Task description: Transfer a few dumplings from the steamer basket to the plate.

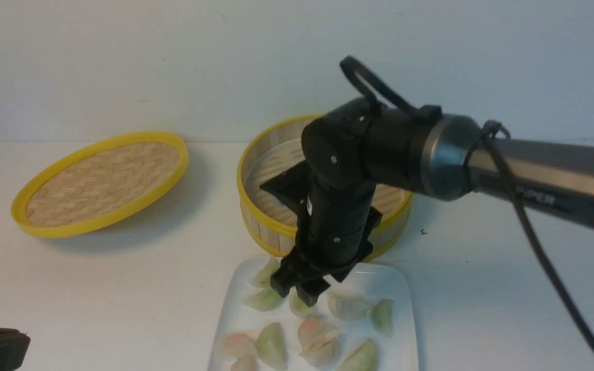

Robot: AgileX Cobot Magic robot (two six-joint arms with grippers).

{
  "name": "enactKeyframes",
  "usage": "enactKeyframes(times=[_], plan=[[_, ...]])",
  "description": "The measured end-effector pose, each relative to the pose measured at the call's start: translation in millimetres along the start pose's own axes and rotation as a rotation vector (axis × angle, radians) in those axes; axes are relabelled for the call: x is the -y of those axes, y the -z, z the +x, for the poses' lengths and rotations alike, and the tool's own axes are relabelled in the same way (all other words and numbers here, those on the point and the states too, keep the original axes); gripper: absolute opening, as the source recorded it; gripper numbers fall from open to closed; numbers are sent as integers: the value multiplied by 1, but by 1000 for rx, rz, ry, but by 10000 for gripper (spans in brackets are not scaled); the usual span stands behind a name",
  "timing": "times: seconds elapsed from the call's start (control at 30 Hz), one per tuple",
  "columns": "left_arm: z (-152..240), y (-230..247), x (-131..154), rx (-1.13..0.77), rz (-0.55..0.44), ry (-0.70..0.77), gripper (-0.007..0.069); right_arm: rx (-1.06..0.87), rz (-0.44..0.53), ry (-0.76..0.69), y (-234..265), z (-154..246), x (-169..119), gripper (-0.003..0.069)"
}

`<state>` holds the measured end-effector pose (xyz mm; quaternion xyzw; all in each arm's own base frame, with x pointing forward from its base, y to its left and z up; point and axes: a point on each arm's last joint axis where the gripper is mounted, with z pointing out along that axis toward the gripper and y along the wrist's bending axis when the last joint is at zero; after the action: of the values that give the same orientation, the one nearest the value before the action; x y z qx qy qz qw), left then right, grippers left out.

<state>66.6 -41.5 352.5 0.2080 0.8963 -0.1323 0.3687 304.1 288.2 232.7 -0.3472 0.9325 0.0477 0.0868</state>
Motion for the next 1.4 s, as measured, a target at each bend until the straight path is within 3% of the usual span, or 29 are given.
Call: enactKeyframes(times=[0.1,0.2,0.23,0.47,0.63,0.83,1.17,1.4], plan=[[0,0,0,0,0,0,-6,139,17,-7,61,7,1,146],[0,0,0,0,0,0,-6,296,27,-36,129,27,3,21],[0,0,0,0,0,0,-6,296,27,-38,129,27,3,18],[-5,0,0,59,1,0,-6,678,8,-73,273,120,5,-13],[-16,1,0,176,4,0,-6,913,-7,-73,333,193,8,-15],[-28,4,1,310,12,4,-6,1098,47,-70,337,271,16,-15],[-40,7,5,438,70,49,-6,1594,155,-17,260,399,28,-15],[-46,-1,6,423,87,71,-6,1743,116,-111,232,415,32,-15]])
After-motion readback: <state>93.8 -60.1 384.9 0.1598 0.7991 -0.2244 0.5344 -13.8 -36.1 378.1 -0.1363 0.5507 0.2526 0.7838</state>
